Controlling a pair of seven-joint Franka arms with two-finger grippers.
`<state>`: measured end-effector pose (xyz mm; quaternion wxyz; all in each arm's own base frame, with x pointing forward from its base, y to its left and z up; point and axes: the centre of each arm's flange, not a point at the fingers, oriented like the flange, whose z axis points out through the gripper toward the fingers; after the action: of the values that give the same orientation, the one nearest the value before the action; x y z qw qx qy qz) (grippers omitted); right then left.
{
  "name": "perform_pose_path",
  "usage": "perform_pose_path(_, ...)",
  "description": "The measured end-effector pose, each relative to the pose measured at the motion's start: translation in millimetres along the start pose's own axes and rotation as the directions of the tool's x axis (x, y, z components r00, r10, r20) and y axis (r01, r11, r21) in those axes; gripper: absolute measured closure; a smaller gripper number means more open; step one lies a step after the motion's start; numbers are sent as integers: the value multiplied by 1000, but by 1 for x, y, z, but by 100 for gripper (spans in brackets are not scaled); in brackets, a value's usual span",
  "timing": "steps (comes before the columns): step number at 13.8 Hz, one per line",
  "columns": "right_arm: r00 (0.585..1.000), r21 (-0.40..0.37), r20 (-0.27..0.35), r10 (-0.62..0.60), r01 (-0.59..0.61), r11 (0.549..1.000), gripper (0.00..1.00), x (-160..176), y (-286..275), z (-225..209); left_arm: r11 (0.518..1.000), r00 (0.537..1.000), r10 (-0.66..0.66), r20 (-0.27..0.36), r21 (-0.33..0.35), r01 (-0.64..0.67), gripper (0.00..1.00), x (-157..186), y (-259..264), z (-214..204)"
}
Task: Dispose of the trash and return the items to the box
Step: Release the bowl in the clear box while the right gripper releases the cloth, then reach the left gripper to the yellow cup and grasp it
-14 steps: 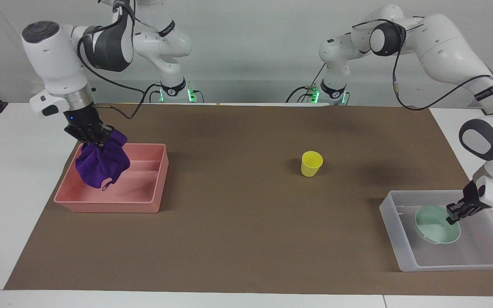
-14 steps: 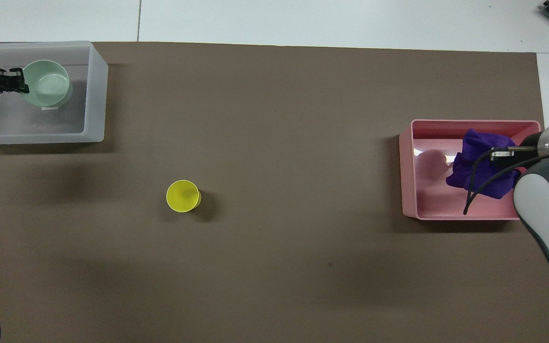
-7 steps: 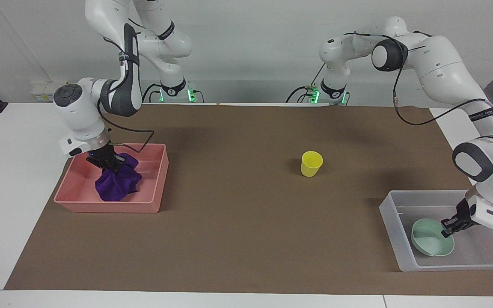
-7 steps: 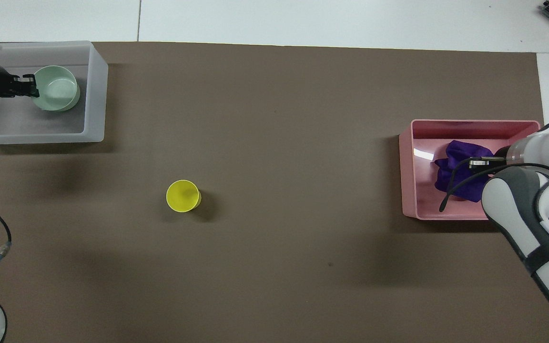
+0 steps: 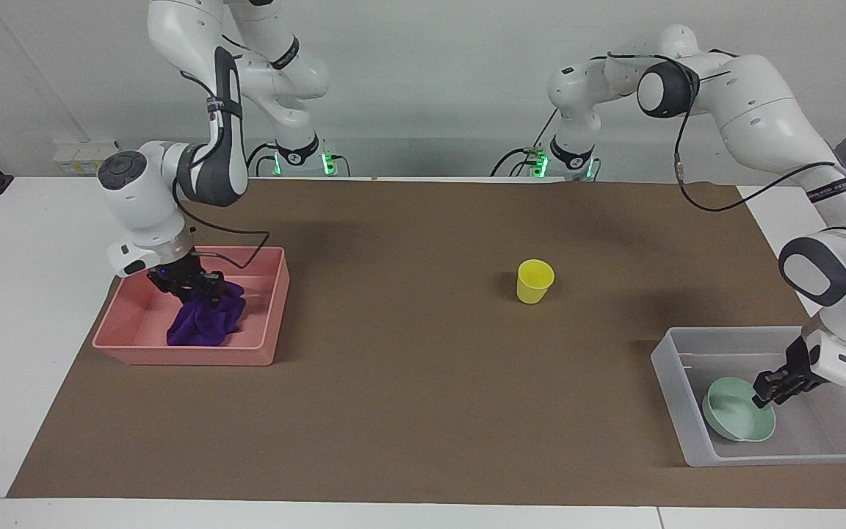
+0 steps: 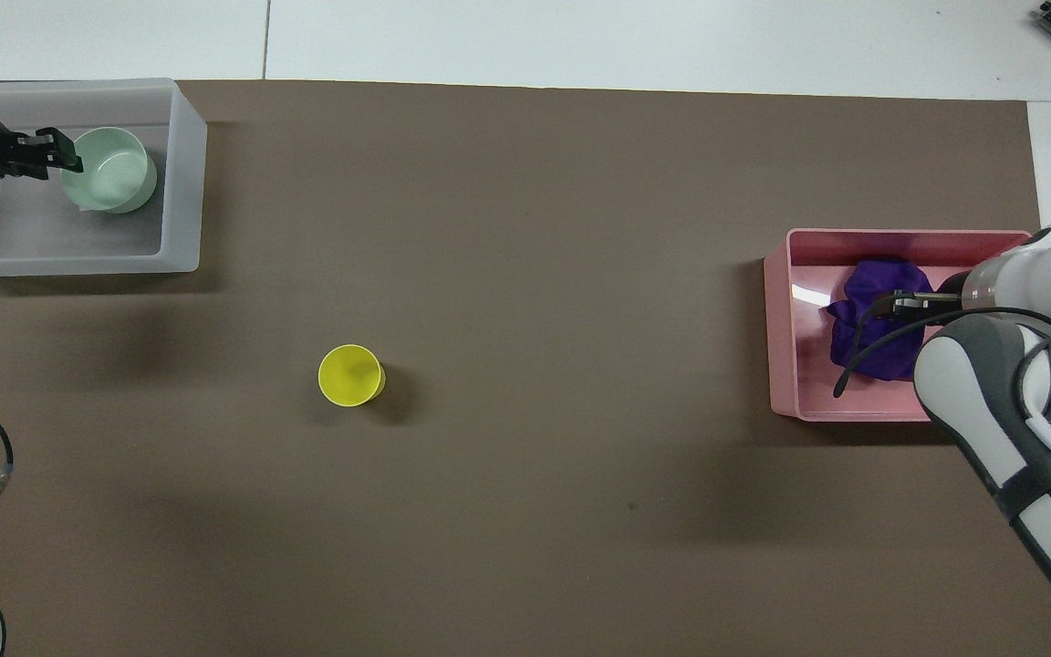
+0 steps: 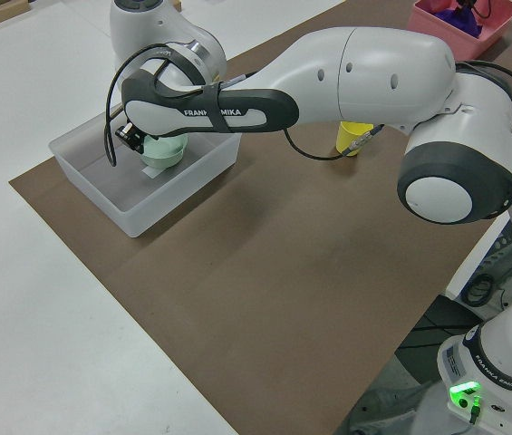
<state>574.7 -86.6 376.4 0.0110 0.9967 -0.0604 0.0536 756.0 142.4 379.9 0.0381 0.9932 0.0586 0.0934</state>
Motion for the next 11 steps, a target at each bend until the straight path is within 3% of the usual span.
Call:
perform_pose_path(2,1000,4,-17,-19,19,1000,1,8,-11,-29,1000,1000,21,-8,-2,-21,17,-2,16,-32)
perform_pose_path(4,998,10,-38,-42,43,999,0,13,-25,-63,998,998,62,-6,-5,-62,0,-16,49,-60)
perform_pose_path(8,999,20,2,-48,48,999,0,1,-47,-117,988,986,154,56,-10,-154,0,-86,132,-105)
perform_pose_path(11,998,23,37,-46,46,999,0,-4,-43,-176,982,977,189,100,-7,-189,0,-149,175,-114)
